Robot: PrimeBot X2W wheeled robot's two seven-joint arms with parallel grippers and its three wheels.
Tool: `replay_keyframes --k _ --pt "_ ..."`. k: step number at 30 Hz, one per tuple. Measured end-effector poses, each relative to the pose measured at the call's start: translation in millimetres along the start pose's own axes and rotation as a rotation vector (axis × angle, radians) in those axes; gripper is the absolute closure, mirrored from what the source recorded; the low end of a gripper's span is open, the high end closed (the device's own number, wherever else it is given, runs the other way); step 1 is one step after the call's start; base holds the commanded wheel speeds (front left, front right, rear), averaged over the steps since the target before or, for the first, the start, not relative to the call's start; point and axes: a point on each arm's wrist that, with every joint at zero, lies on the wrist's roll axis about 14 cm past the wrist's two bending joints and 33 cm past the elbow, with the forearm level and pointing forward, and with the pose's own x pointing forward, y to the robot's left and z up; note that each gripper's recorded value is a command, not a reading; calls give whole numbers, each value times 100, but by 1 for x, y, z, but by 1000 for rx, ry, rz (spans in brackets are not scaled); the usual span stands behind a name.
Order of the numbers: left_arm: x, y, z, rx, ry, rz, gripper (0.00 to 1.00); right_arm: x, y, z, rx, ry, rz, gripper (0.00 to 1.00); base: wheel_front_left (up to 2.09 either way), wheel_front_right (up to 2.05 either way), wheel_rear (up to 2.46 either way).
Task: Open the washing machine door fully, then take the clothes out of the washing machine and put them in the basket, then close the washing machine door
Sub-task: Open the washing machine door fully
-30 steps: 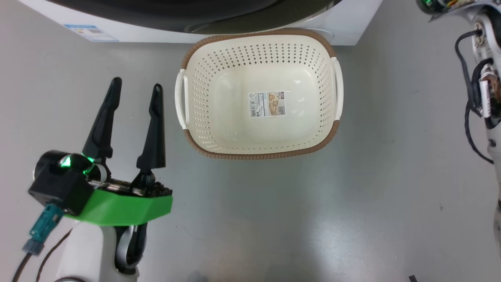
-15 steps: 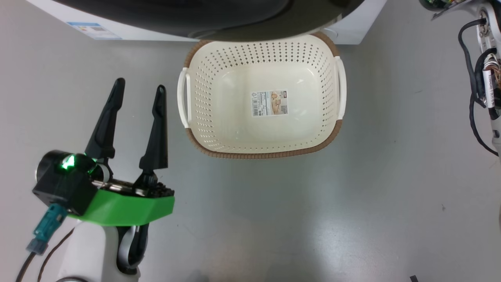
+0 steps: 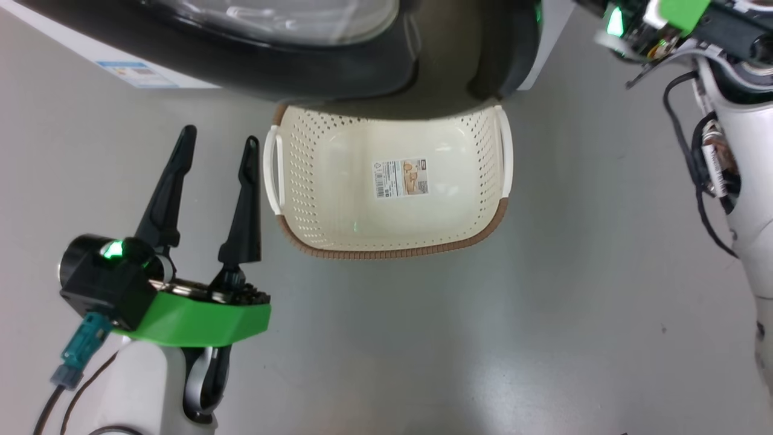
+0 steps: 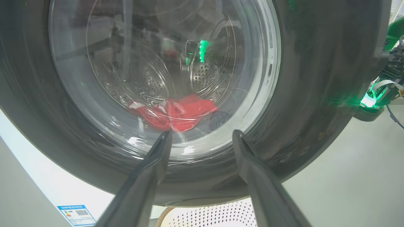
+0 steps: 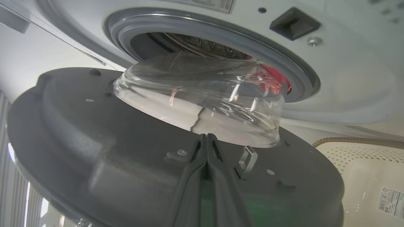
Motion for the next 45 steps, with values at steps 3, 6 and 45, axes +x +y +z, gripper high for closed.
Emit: replay_keyframes --k 3,6,45 --pt "0 -2 5 3 -9 -5 0 1 6 -10 -9 26 1 100 0 0 0" --pt "-2 -3 10 1 -18 -7 0 1 10 -21 -10 50 1 100 0 0 0" --pt "3 -27 21 -52 -48 -56 0 -127 -41 21 -853 -631 -462 0 0 0 0"
